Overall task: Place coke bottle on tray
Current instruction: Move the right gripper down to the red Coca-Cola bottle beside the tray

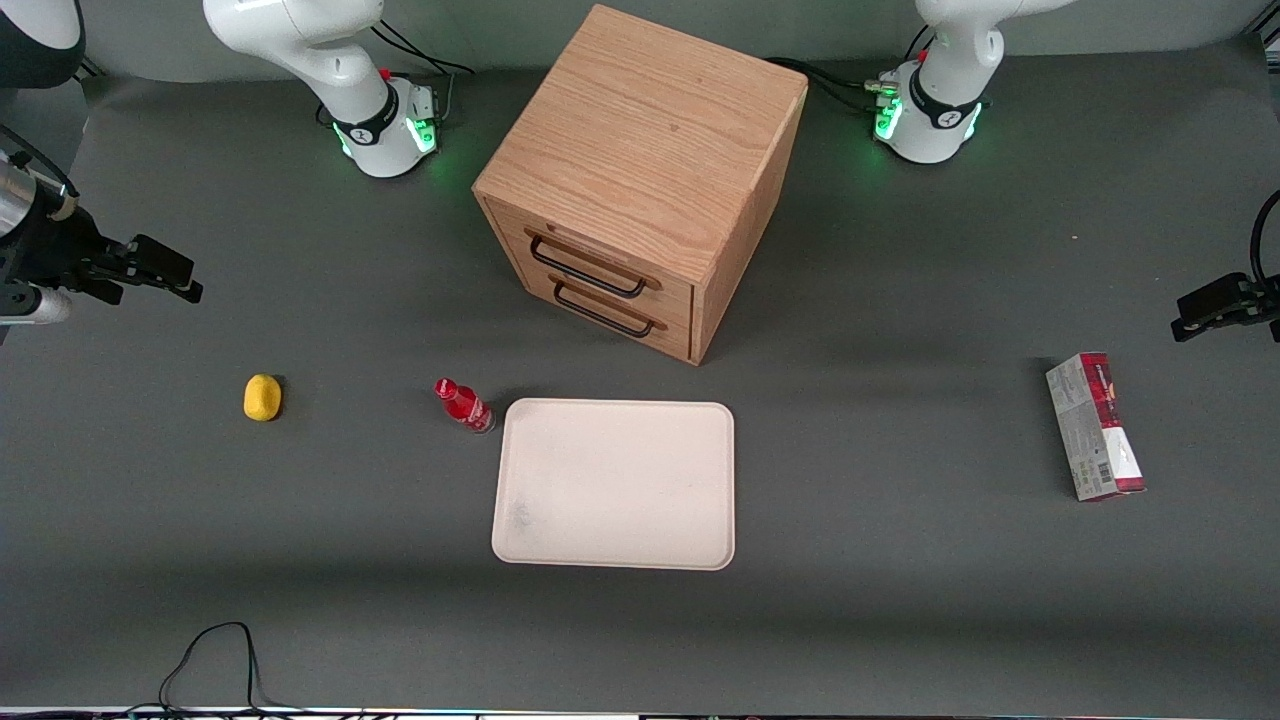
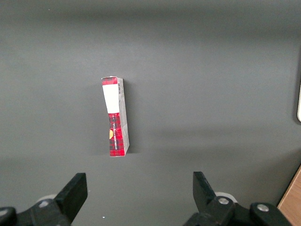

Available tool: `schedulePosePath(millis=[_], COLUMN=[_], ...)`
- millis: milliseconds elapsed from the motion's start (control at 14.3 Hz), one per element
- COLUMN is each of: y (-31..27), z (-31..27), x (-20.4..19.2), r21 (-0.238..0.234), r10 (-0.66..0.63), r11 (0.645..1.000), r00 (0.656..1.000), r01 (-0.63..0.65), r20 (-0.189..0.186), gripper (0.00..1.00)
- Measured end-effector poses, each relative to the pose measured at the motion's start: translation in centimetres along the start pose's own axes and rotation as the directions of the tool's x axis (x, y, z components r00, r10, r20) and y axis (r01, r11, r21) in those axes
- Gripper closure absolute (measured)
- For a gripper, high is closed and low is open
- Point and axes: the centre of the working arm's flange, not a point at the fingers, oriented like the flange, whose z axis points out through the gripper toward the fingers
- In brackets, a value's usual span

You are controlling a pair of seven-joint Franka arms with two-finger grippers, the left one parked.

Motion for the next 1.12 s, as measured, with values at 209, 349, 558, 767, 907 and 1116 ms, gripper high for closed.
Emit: schedulePosePath(millis=[209,349,558,767,907,1116], y=[-0.6,-2.7,-11.2,-18.2,-19.8,-20.4], z=[0.4,-0.5,-0.7,3.5,7.3,13.7], x=[0.5,0.6,0.8,2.0,3.5,4.3], r21=[-0.004,-0.003,-0.006,-0.011,-0.007,-0.001], r10=[-0.006,-0.011,-0.03,-0.006,0.011,0.009], r11=[1.0,1.0,1.0,1.0,1.0,1.0], r00=[1.0,1.0,0.999,1.0,0.999,0.999], r01=[0.006,0.011,0.03,0.007,-0.011,-0.009], r20=[0.004,-0.014,-0.014,0.03,0.035,0.033], gripper=[0.0,0.0,0.0,0.0,0.0,0.0])
